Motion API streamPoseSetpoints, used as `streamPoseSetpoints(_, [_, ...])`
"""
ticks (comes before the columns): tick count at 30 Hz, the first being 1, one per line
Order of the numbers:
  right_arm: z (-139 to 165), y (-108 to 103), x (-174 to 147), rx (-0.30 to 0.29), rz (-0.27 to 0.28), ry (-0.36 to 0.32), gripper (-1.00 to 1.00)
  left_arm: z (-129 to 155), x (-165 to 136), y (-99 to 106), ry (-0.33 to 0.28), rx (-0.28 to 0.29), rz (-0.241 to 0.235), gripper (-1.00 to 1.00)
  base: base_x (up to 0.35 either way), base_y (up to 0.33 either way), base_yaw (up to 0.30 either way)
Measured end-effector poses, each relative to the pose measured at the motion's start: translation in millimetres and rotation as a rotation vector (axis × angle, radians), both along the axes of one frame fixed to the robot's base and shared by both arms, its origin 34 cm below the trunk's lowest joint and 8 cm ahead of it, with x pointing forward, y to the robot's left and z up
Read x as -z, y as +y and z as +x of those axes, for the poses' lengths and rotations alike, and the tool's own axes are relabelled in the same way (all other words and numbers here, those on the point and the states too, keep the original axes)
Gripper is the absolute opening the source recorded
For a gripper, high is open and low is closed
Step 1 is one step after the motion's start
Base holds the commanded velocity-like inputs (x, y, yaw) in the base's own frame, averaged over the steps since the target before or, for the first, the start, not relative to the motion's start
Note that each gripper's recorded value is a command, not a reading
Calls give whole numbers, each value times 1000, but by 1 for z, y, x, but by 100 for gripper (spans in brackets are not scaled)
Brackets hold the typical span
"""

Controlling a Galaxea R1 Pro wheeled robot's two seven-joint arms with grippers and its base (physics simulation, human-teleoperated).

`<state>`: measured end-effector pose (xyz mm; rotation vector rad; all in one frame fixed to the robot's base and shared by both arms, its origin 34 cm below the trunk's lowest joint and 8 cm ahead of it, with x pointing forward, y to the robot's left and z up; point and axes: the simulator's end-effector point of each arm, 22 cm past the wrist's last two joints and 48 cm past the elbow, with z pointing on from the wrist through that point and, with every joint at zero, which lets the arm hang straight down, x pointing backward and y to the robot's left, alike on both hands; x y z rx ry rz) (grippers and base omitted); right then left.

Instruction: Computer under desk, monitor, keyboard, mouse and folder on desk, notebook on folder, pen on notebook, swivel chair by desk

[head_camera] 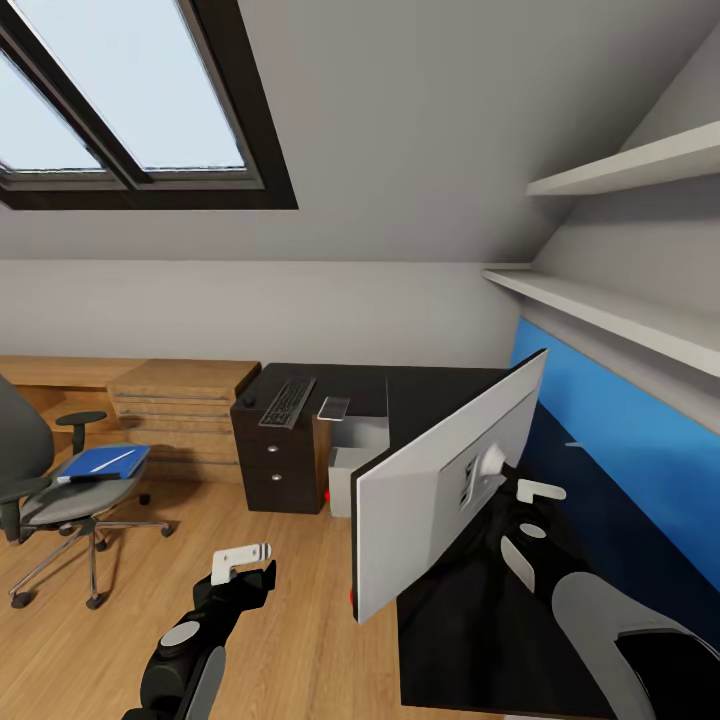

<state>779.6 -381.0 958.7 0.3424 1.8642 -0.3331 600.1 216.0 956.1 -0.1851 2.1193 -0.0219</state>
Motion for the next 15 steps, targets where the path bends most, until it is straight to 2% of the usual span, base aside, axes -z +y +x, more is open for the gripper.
streamPoseSetpoints(15, [0, 0, 0, 1, 1, -1, -100, 0, 0, 0, 0, 0, 1, 100, 0, 0, 0])
